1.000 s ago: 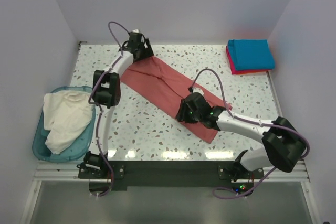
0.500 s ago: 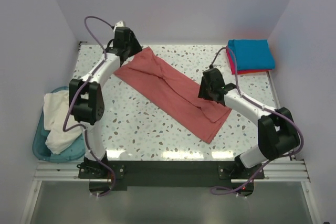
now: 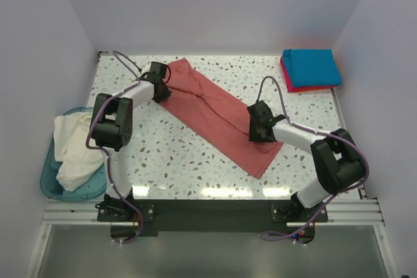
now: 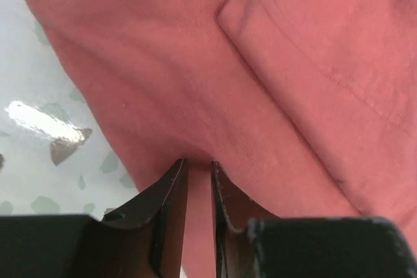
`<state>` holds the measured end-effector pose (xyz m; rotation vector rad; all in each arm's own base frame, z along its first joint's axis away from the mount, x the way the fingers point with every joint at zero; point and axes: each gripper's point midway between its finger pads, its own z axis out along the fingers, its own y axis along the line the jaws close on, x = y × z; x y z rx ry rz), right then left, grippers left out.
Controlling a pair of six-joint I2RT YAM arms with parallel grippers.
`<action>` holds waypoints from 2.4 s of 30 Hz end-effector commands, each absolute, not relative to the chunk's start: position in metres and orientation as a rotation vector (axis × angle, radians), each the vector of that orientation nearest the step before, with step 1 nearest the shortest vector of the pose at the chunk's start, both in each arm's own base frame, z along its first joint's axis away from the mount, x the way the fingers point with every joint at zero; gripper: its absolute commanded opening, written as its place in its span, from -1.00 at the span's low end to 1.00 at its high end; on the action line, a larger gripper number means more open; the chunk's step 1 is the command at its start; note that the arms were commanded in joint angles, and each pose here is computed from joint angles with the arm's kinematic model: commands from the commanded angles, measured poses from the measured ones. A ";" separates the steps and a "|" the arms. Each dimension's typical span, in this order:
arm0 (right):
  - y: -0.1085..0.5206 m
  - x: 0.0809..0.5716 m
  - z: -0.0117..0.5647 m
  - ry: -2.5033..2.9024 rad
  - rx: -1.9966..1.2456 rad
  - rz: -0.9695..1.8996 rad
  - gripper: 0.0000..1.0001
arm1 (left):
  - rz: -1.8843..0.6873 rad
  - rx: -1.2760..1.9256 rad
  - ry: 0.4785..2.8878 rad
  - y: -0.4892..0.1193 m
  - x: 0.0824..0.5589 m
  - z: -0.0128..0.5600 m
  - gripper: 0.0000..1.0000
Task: Fold and stack the t-shirts
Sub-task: Fold the tshirt
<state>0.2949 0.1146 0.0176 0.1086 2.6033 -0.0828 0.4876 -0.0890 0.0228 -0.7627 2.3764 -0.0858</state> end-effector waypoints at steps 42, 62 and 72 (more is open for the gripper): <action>0.294 0.382 0.133 2.347 -0.017 0.619 -0.01 | -0.450 -0.368 2.237 -0.173 0.476 0.124 -0.32; 0.200 0.200 0.053 2.563 -0.118 0.426 0.02 | -0.439 -0.552 2.485 -0.188 0.169 0.055 0.04; 0.190 0.189 0.034 2.588 -0.097 0.412 0.05 | -0.334 -0.459 2.637 -0.207 0.098 0.024 0.09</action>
